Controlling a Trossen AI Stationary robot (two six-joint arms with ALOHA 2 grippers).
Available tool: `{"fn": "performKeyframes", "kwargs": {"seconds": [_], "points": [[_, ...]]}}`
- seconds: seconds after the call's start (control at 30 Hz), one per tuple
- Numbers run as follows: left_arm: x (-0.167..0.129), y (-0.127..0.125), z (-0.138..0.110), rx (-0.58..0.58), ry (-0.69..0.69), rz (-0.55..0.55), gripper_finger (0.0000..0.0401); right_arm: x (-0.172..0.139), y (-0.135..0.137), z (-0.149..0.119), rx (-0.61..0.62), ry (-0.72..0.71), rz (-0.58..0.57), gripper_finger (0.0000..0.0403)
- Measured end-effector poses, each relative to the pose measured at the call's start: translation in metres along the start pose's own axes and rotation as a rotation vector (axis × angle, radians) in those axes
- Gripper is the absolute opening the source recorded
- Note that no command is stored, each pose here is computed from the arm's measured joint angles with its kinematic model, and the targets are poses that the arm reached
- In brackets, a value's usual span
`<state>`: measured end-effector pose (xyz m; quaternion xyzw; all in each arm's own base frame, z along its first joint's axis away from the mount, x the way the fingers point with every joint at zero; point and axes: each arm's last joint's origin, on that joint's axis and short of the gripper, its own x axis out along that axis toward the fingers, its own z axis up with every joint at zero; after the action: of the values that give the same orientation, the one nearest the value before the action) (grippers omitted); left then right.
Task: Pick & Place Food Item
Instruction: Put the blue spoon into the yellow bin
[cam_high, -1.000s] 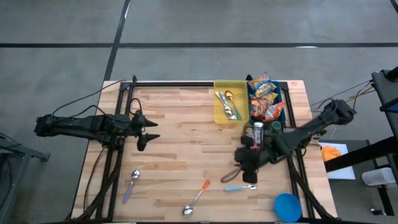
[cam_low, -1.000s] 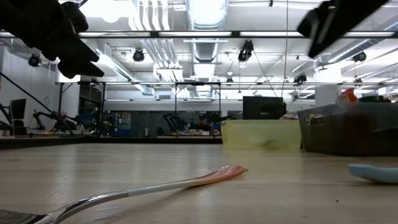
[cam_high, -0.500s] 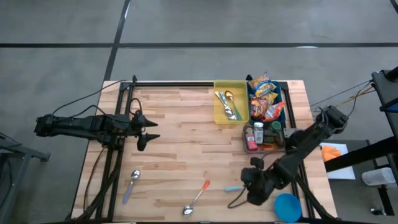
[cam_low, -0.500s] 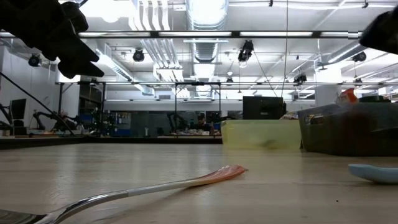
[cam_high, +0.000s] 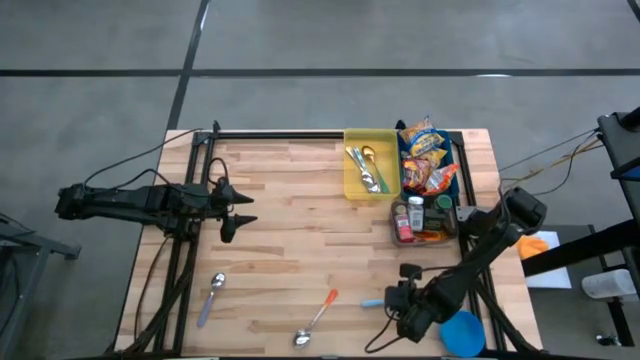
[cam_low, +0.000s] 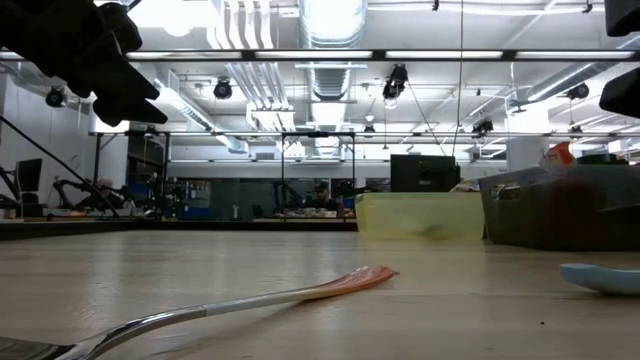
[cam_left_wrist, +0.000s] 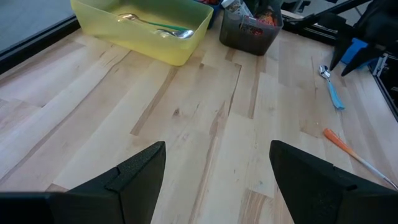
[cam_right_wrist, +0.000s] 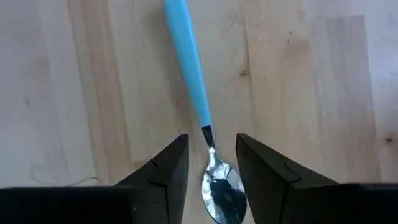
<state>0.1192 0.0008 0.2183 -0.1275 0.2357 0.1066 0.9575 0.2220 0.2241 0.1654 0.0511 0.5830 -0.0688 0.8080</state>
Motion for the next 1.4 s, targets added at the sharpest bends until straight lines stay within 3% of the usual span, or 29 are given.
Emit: {"fn": "performKeyframes", "kwargs": {"seconds": [1.4], "points": [[0.0, 0.0, 0.0, 0.0, 0.0, 0.0, 0.029, 0.032, -0.006, -0.012, -0.009, -0.003, 0.008, 0.013]]}}
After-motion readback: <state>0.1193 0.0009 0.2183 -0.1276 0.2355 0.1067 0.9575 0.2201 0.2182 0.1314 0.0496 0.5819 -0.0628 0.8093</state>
